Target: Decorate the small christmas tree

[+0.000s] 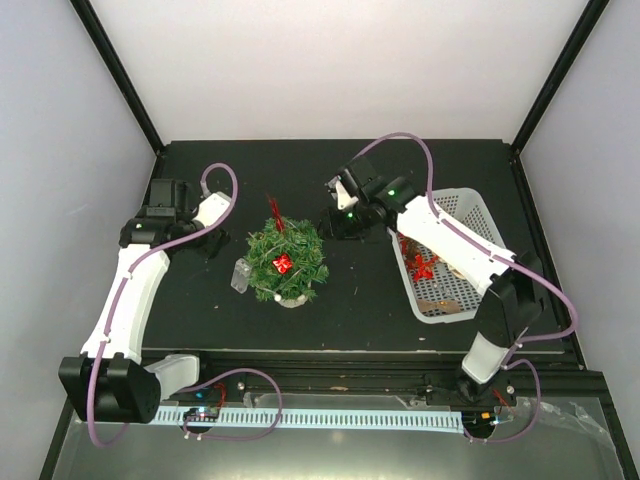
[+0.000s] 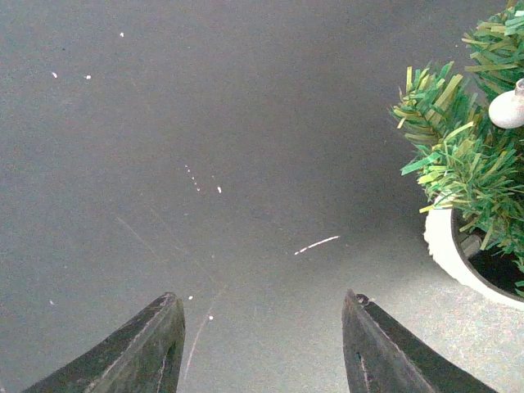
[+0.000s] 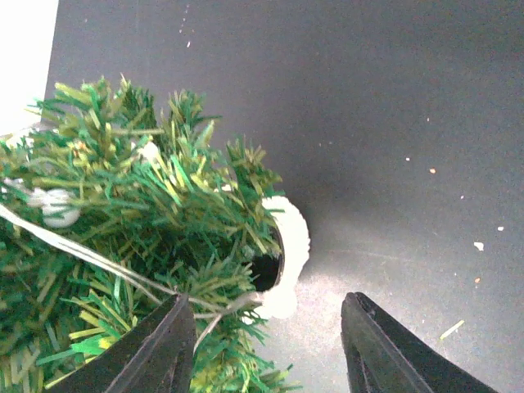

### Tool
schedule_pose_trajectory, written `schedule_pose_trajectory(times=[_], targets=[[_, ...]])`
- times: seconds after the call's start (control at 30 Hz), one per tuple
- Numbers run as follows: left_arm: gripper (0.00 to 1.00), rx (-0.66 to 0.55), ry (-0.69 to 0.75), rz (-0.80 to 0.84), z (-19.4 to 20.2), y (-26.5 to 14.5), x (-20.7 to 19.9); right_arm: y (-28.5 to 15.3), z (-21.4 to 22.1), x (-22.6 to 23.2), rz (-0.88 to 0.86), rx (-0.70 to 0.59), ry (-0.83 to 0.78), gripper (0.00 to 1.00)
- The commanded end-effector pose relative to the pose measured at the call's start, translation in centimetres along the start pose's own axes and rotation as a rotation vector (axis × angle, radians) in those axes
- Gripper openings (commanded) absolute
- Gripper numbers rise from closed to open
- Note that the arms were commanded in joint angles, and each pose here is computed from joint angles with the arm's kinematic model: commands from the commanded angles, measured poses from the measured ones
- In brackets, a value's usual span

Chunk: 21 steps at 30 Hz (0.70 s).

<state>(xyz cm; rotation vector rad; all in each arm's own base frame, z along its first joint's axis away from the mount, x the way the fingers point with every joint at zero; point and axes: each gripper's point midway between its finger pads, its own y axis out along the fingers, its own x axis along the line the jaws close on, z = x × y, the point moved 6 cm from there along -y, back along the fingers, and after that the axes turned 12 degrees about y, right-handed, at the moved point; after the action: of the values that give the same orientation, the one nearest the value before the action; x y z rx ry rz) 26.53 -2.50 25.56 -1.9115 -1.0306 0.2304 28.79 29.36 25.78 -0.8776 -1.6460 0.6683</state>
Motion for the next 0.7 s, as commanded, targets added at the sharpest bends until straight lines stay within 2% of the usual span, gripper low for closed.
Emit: schedule_pose_trajectory(times=[0.0,0.53,0.67], targets=[[0.54,-0.003,-0.031,0.032,0.2,0.1,-0.4,-2.4,1.0,1.3,-0.083,-0.027,-0.029,0.51],[0.54,0.003,-0.049,0.063,0.6,0.9,-0.7,-3.4,5.9,1.2,-0.098,0.01,-0.041,0.5],[0.54,0.009,-0.045,0.058,0.7,0.9,-0.7,-4.0,5.8,0.2,-0.037,-0.046,-0.018,0.51]])
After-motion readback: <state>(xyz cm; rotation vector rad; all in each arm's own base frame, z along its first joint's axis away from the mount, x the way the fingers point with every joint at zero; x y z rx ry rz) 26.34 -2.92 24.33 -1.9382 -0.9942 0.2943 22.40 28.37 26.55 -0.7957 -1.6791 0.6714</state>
